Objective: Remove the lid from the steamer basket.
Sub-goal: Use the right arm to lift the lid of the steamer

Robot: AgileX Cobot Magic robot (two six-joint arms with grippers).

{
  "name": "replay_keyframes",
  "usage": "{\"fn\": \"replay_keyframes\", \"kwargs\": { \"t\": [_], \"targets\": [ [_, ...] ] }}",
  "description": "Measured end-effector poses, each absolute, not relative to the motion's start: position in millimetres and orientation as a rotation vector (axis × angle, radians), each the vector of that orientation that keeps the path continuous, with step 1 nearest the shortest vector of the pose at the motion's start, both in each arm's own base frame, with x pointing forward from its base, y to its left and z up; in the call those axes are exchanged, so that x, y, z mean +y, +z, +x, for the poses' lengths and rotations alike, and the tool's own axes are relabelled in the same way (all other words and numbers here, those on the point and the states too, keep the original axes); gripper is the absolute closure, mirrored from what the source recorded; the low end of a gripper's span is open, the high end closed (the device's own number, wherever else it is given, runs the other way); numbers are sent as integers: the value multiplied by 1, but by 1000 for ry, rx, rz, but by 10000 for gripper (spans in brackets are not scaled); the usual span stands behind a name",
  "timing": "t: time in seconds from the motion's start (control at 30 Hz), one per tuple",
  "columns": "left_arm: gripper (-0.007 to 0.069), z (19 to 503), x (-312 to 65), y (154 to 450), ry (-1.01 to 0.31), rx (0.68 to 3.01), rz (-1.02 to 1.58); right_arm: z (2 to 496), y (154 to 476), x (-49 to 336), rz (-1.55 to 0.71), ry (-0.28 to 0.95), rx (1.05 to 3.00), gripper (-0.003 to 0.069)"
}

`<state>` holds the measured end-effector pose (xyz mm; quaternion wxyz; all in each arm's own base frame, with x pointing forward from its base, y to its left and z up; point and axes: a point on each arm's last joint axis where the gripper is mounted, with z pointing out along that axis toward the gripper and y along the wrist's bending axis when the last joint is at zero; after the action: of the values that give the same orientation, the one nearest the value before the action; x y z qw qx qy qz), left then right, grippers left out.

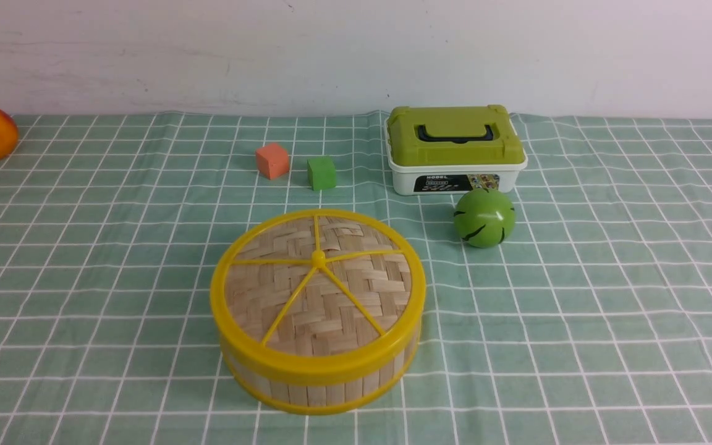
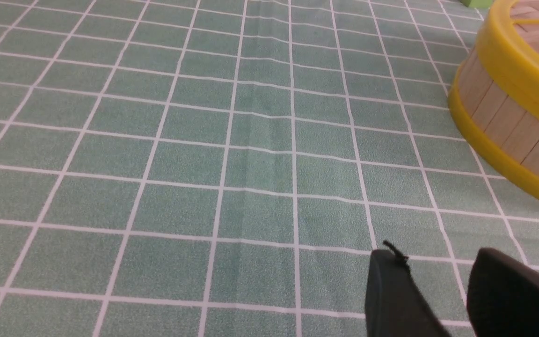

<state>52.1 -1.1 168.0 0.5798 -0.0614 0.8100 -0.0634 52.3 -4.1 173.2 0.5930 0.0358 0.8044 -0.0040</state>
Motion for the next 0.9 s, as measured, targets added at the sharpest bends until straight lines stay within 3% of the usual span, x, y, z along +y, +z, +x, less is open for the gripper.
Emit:
{"fn": "replay_keyframes", "kwargs": {
  "t": [0.77,0.9],
  "targets": [
    [386,52,-1,168,-148,1893,-143,53,175,-5,54,-50,1847,418],
    [386,52,-1,168,-148,1893,-143,54,177,-2,181,110,1800,418]
  ]
}}
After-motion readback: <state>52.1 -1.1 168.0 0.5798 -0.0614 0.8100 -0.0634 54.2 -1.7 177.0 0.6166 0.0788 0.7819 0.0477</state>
